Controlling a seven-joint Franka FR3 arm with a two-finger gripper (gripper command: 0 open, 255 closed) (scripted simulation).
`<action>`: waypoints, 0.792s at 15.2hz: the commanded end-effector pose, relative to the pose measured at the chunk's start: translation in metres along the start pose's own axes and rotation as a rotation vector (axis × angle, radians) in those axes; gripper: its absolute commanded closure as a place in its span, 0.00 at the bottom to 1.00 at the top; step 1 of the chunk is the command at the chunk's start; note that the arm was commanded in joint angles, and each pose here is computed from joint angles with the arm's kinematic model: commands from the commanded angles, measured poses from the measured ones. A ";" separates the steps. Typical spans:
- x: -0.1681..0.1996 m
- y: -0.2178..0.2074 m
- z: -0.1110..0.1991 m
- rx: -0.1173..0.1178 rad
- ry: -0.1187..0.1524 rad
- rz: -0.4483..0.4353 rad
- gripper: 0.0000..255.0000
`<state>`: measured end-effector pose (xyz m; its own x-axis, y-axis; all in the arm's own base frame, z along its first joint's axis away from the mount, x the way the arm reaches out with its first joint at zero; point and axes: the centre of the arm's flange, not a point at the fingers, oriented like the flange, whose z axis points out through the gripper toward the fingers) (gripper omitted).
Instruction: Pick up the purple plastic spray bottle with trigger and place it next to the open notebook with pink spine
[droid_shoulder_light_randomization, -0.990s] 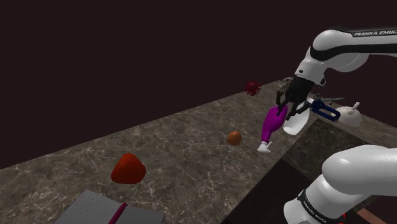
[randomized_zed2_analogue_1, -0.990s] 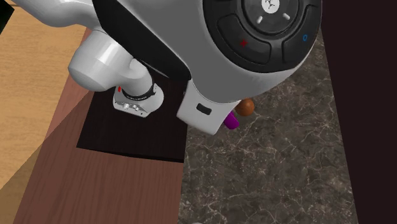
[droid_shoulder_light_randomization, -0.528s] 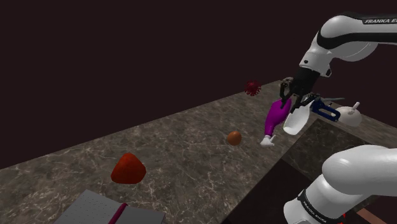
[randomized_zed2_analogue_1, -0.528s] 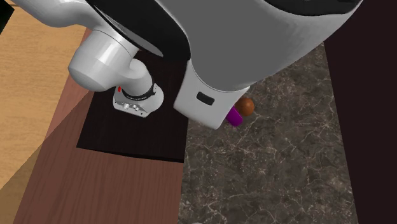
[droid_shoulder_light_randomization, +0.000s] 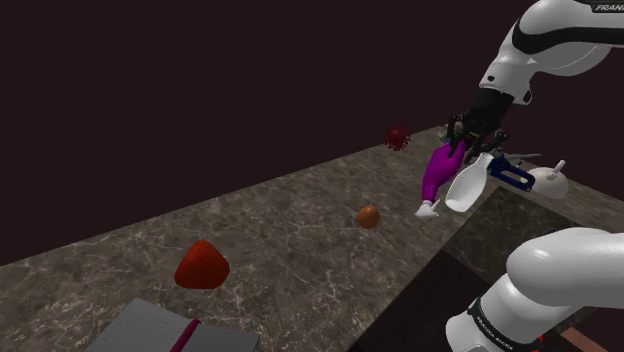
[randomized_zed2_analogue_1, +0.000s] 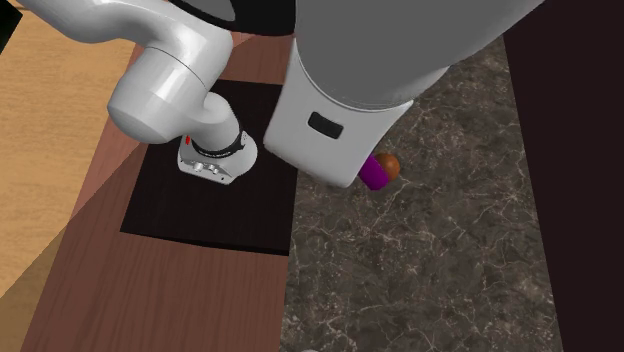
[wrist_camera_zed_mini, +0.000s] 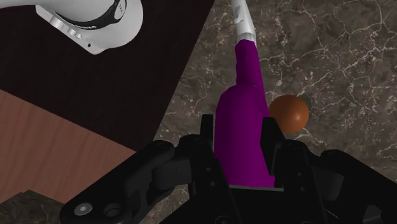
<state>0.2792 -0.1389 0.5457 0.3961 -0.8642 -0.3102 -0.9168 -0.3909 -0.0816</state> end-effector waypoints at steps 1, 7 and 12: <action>-0.003 -0.001 -0.010 0.000 0.000 0.000 1.00; -0.013 -0.003 -0.040 0.000 0.000 0.000 1.00; -0.021 -0.005 -0.064 0.000 0.000 0.000 1.00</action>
<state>0.2800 -0.1395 0.6083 0.3960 -0.8643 -0.3102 -0.9169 -0.3908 -0.0816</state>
